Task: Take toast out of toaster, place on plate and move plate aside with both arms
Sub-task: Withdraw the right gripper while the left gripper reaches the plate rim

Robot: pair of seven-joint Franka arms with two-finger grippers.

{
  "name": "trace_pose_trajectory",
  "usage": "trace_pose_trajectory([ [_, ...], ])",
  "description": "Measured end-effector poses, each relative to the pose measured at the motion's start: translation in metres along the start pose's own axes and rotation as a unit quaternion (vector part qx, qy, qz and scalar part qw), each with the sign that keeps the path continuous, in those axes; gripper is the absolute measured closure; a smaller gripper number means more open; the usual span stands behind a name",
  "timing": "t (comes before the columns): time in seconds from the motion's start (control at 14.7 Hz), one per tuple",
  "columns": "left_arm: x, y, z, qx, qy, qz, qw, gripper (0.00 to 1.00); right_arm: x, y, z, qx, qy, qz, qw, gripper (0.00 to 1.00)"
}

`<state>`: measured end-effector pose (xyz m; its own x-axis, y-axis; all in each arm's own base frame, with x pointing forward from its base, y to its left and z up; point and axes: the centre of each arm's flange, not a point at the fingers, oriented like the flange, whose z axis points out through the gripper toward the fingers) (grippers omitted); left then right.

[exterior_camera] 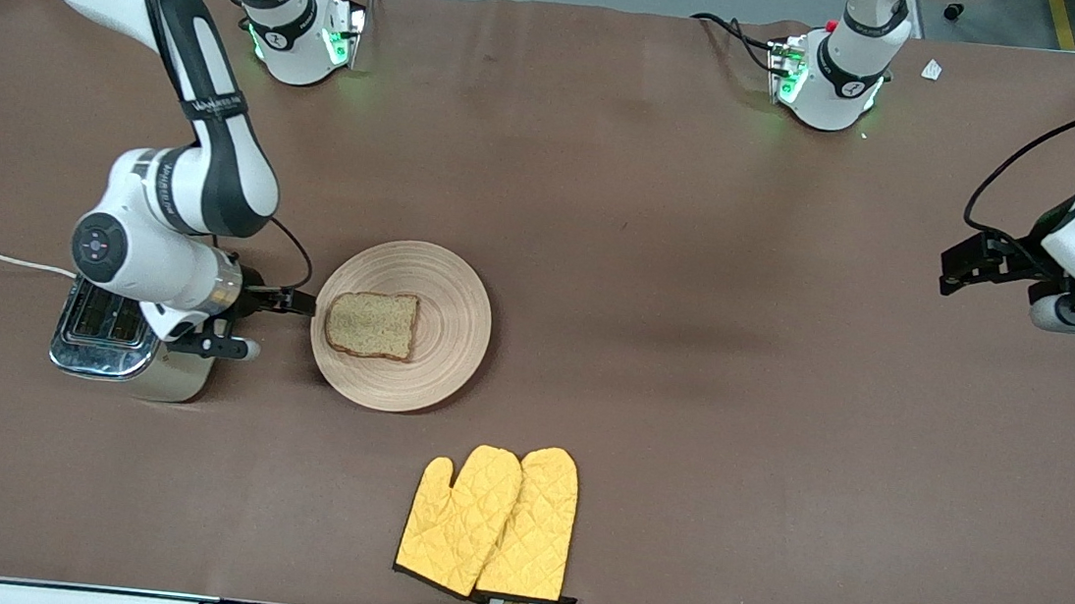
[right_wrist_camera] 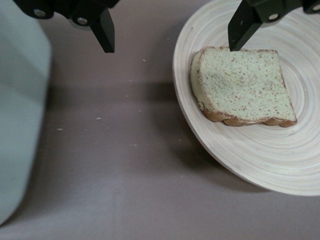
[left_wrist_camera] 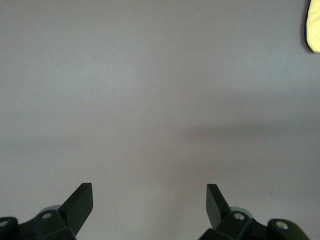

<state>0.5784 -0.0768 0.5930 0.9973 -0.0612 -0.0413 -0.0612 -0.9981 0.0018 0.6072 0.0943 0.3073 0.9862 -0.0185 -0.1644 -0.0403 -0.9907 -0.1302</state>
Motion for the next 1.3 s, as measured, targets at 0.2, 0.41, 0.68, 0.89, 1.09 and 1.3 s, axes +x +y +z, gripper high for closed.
trace_pose_trajectory([
  [0.2,0.006,0.019,0.024,-0.057,-0.033,0.002,0.998,0.00,0.000,0.020,-0.074,-0.017,0.028,0.001,0.999,0.00],
  [0.41,0.022,0.046,0.061,-0.114,-0.068,-0.005,0.991,0.00,-0.016,0.038,-0.140,-0.021,0.051,0.004,0.998,0.00],
  [0.68,0.052,0.085,0.127,-0.187,-0.092,-0.022,0.978,0.00,-0.056,0.057,-0.215,-0.059,0.065,-0.008,0.996,0.00],
  [0.89,0.074,0.126,0.197,-0.234,-0.105,-0.039,0.966,0.00,-0.082,0.062,-0.268,-0.068,0.062,-0.013,0.996,0.00],
  [1.09,0.085,0.177,0.265,-0.288,-0.109,-0.069,0.949,0.00,-0.095,0.077,-0.300,-0.077,0.054,-0.020,0.995,0.00],
  [1.3,0.082,0.235,0.315,-0.342,-0.111,-0.102,0.928,0.00,-0.104,0.093,-0.315,-0.078,0.044,-0.022,0.996,0.00],
])
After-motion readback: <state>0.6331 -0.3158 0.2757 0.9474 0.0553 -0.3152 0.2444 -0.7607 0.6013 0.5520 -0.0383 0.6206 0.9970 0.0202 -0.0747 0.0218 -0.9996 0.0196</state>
